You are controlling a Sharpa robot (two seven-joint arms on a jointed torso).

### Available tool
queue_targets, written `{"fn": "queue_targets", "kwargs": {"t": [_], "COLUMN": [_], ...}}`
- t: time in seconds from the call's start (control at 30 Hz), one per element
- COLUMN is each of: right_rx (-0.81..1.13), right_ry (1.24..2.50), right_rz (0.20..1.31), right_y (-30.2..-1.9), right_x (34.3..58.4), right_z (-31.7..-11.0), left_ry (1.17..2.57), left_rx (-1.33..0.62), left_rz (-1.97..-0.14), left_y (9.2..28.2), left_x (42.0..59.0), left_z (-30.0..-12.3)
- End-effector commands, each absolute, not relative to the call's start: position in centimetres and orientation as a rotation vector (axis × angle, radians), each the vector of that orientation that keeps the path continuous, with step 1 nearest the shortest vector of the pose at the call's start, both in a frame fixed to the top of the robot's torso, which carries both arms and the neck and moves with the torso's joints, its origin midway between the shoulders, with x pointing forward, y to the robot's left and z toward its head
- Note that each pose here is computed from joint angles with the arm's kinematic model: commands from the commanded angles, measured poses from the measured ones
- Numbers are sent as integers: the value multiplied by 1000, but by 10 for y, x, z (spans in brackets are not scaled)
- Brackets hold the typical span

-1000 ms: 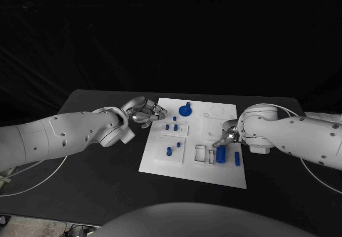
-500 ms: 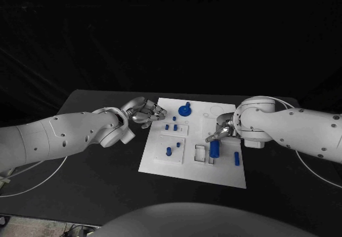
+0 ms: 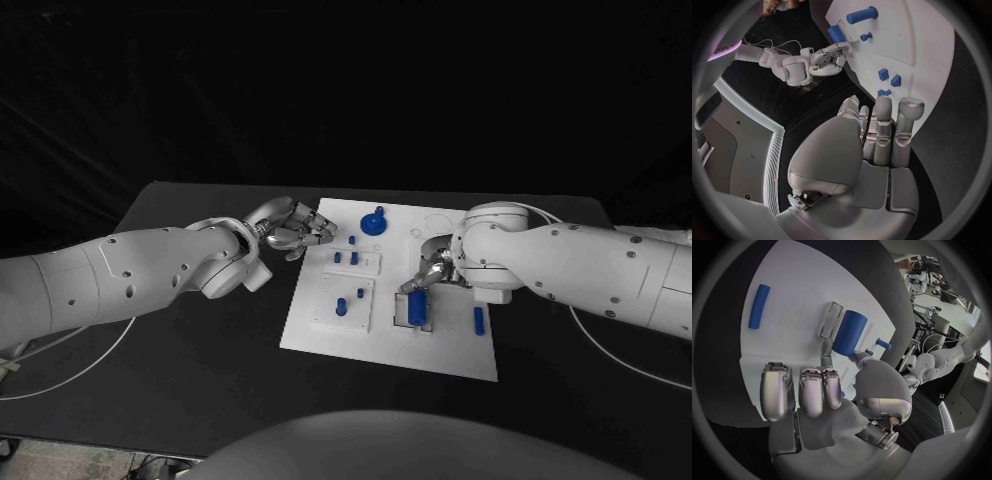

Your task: Assemble the parts on the task board

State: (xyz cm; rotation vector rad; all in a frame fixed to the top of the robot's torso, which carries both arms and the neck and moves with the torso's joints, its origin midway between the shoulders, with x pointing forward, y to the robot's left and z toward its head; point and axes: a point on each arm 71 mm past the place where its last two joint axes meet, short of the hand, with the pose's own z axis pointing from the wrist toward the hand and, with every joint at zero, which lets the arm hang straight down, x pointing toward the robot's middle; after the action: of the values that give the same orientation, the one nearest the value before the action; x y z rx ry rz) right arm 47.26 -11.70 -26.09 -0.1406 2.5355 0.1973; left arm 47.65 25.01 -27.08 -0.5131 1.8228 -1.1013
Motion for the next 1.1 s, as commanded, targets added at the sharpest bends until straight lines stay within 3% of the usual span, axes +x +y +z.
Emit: {"fn": "queue_targets", "kwargs": {"t": [0.03, 1.1], "right_rx": [-145, -134], "right_ry": [2549, 2529], "right_rz": [203, 205], "right_y": [-114, -110], "right_x": [472, 472], "right_z": [-264, -267], "left_ry": [1838, 1855], "left_rx": [-512, -518], "left_rz": [-1119, -1110], "left_y": [248, 249], "left_x": [476, 476], "left_z": [-271, -272]}}
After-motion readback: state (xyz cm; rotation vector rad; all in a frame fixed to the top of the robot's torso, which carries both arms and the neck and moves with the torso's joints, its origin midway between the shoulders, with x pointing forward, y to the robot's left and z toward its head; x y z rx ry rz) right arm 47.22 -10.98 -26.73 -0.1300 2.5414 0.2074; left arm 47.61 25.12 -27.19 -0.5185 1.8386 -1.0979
